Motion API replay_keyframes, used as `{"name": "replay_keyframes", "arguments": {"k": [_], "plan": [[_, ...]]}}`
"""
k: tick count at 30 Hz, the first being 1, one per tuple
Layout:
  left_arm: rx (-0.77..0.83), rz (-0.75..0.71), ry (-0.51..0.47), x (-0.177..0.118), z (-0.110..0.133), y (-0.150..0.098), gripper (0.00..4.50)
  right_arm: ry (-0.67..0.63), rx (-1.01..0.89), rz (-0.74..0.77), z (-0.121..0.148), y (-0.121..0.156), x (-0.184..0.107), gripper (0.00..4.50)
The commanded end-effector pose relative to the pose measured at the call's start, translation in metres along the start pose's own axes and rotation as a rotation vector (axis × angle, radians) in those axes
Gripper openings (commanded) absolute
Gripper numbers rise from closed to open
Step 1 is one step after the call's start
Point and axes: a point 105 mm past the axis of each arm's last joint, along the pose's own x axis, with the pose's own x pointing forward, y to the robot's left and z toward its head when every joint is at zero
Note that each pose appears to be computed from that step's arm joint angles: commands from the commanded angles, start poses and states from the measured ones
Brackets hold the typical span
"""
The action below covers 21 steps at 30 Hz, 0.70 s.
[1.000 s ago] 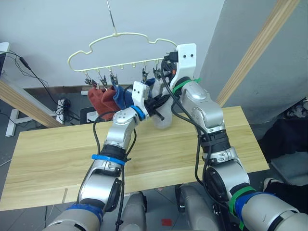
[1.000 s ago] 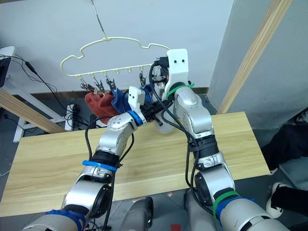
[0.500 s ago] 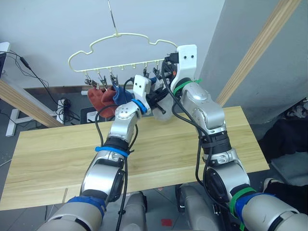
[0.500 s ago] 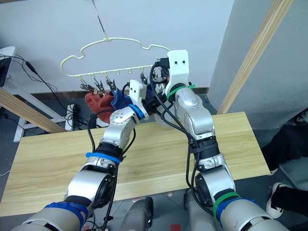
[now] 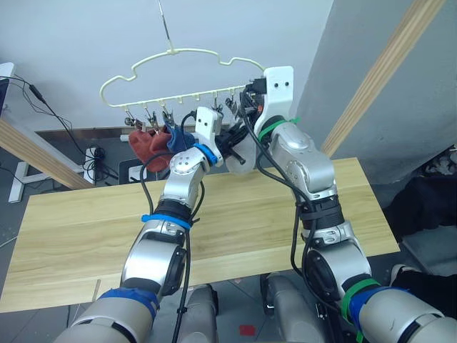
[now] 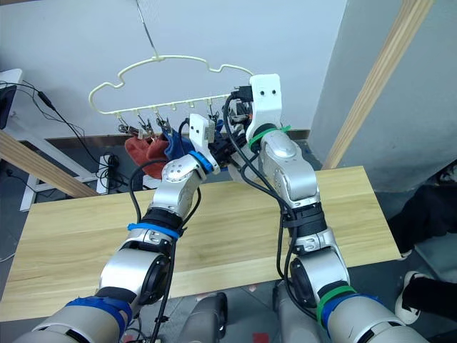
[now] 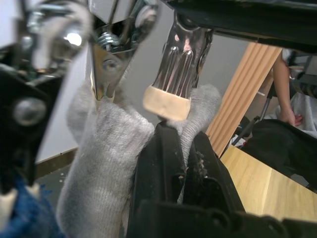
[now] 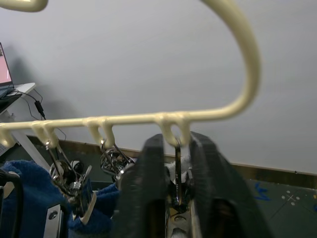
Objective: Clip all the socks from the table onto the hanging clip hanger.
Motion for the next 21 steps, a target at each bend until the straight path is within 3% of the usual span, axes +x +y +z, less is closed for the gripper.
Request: {"name": "replay_keyframes", "arguments": {"k": [1,4,9,13,19,21], "plan": [[0.052,0.018,-0.065,0.004,0.022,0.005,0.26,-0.042,0.037,0.027,0.012,0.005,-0.003,2.31],[0.055,0.002,-0.053,0.002,0.019,0.004,1.02,-0.05,0.051,0.047,0.015,0.008,-0.005,3.3],[0.086,-0.017,0.022,-0.009,0.002,0.001,2.6,-0.049,0.038,0.109,0.017,0.013,-0.015,3.31],[0.088,-0.022,0.049,-0.03,-0.006,0.001,2.6,-0.033,-0.019,0.177,0.017,0.014,-0.028,3.31],[0.053,-0.126,0.192,-0.092,-0.014,-0.013,2.6,0.026,-0.231,0.455,0.006,0.024,-0.064,3.31],[0.08,-0.122,0.35,-0.133,-0.023,-0.008,2.6,0.038,-0.329,0.498,0.003,0.017,-0.075,3.31]]}}
